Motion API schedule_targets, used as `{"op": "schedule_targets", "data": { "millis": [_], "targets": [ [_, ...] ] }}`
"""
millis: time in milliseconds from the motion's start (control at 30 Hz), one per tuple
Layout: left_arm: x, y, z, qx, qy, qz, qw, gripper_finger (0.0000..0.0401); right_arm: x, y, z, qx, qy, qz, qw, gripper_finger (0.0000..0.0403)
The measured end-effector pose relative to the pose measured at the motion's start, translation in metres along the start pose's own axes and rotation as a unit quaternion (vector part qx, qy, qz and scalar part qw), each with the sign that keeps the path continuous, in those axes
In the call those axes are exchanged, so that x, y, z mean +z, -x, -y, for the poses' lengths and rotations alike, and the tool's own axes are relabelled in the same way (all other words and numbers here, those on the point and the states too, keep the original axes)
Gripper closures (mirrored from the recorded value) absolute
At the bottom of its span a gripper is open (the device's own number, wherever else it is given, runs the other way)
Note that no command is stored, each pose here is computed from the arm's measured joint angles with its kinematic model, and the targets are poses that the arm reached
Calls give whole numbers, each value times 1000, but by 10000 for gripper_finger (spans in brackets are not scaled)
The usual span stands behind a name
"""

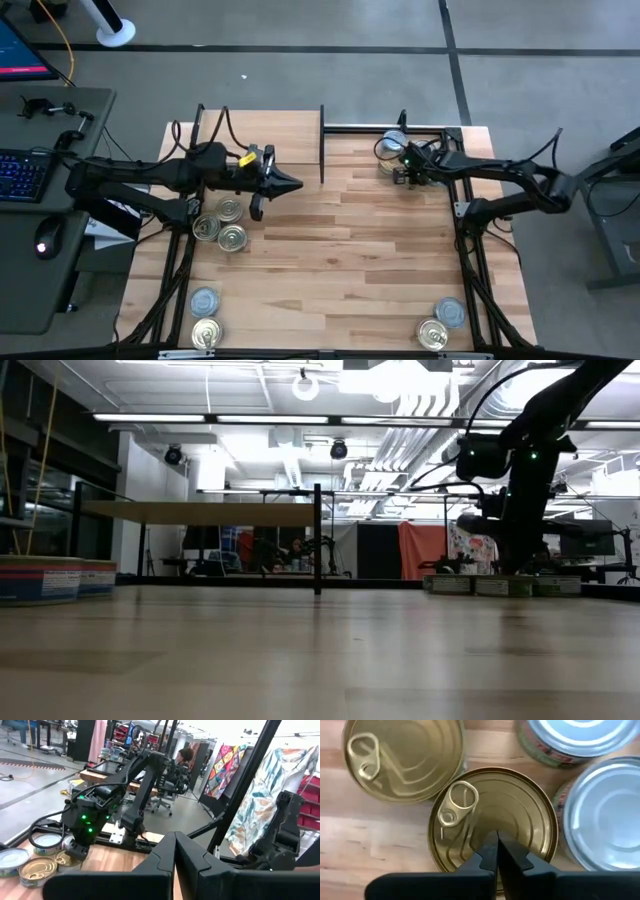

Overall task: Stack canned seafood by type on shelf
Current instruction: Put the green tuna can on the shelf

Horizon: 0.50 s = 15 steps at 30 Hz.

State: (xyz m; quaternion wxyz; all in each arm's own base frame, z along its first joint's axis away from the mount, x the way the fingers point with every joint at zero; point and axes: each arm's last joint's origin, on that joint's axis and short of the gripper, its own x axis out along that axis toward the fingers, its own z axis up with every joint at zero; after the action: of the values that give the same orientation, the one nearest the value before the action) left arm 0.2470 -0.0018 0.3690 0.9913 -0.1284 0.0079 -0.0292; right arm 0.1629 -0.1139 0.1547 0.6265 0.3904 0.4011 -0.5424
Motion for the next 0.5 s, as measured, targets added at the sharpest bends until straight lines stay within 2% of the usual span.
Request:
{"op": "schedule_targets", "data": {
  "millis": [100,233,500],
  "targets": [
    [-2,0,-1,3,1,-13,1000,401,-12,1,-11,11,35,-11,999,403],
    [-8,0,0,5,12,-40,999,401,-34,8,-27,51,75,-34,995,403],
    [-34,1,2,33,27,-157,987,401,-90,29,-56,157,151,-77,973,403]
  ]
}}
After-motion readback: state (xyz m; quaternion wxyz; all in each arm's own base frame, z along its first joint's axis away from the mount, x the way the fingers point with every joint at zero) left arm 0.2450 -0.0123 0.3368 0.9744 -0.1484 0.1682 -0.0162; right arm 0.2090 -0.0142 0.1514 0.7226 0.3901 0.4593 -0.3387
